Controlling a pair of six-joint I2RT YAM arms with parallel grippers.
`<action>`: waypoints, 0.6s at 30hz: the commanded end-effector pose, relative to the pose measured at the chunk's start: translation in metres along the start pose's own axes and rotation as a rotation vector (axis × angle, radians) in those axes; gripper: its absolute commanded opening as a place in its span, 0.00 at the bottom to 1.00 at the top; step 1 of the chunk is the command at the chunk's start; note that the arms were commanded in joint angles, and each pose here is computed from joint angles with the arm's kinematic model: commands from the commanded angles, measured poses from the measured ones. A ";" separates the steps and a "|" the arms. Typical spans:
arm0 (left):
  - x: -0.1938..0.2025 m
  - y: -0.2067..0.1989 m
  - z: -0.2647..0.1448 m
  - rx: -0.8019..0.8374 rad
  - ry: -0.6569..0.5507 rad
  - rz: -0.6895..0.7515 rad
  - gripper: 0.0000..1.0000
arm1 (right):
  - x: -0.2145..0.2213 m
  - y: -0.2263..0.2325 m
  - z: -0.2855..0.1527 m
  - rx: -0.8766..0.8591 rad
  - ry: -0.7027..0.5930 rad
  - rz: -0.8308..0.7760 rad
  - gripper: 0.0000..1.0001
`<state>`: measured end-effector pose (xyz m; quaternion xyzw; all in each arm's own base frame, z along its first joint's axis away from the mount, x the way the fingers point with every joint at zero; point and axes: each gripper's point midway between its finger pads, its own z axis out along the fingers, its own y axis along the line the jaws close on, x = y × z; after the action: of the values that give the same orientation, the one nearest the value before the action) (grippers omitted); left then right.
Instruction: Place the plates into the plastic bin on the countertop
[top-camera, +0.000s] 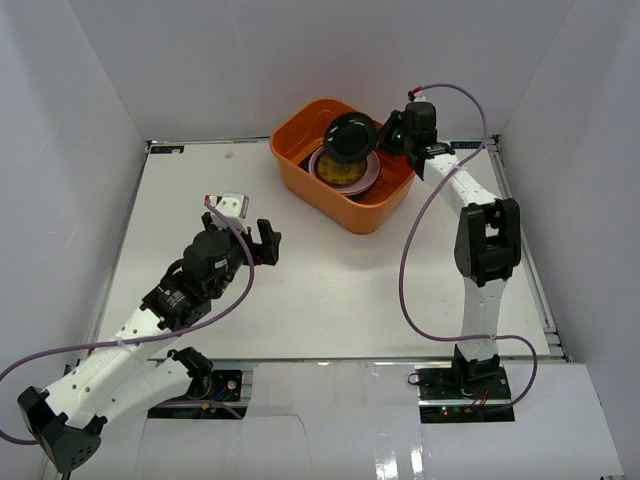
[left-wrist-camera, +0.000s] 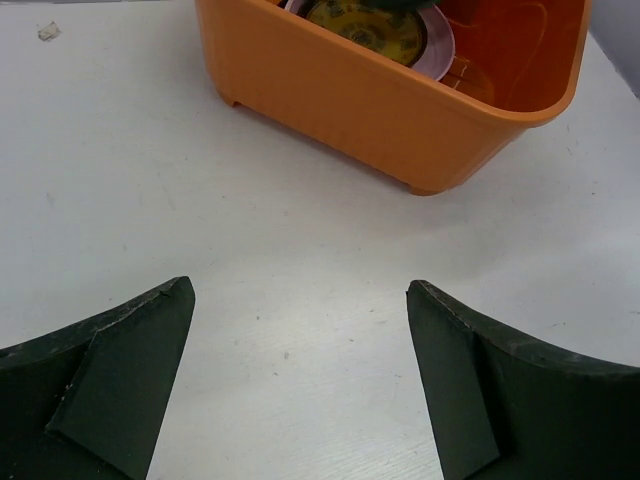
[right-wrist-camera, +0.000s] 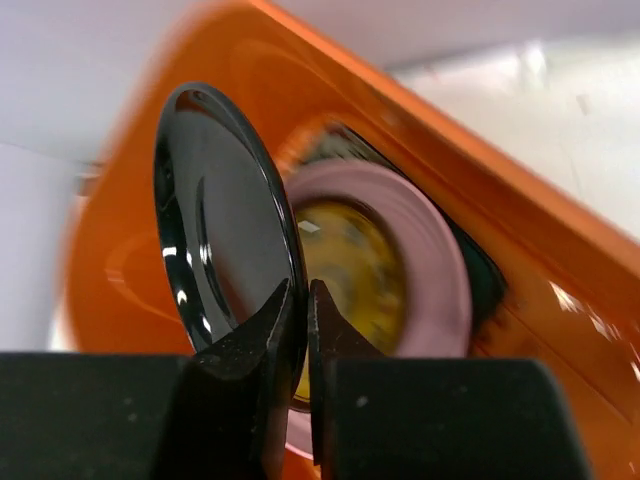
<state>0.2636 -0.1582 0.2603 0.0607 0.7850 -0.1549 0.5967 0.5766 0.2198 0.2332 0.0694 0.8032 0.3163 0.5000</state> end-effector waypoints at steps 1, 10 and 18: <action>-0.014 -0.001 -0.004 0.018 -0.051 -0.005 0.98 | -0.002 -0.004 -0.006 0.081 -0.001 -0.001 0.13; -0.011 0.003 0.001 -0.005 -0.037 0.001 0.98 | -0.025 0.023 -0.036 0.038 0.000 -0.087 0.89; -0.017 0.003 0.002 -0.010 -0.045 -0.020 0.98 | -0.045 0.067 -0.154 -0.073 -0.124 -0.200 0.93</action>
<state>0.2697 -0.1546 0.2599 0.0542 0.7849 -0.1469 0.5996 0.4984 0.1956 0.2883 0.0302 0.8112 0.2764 0.5144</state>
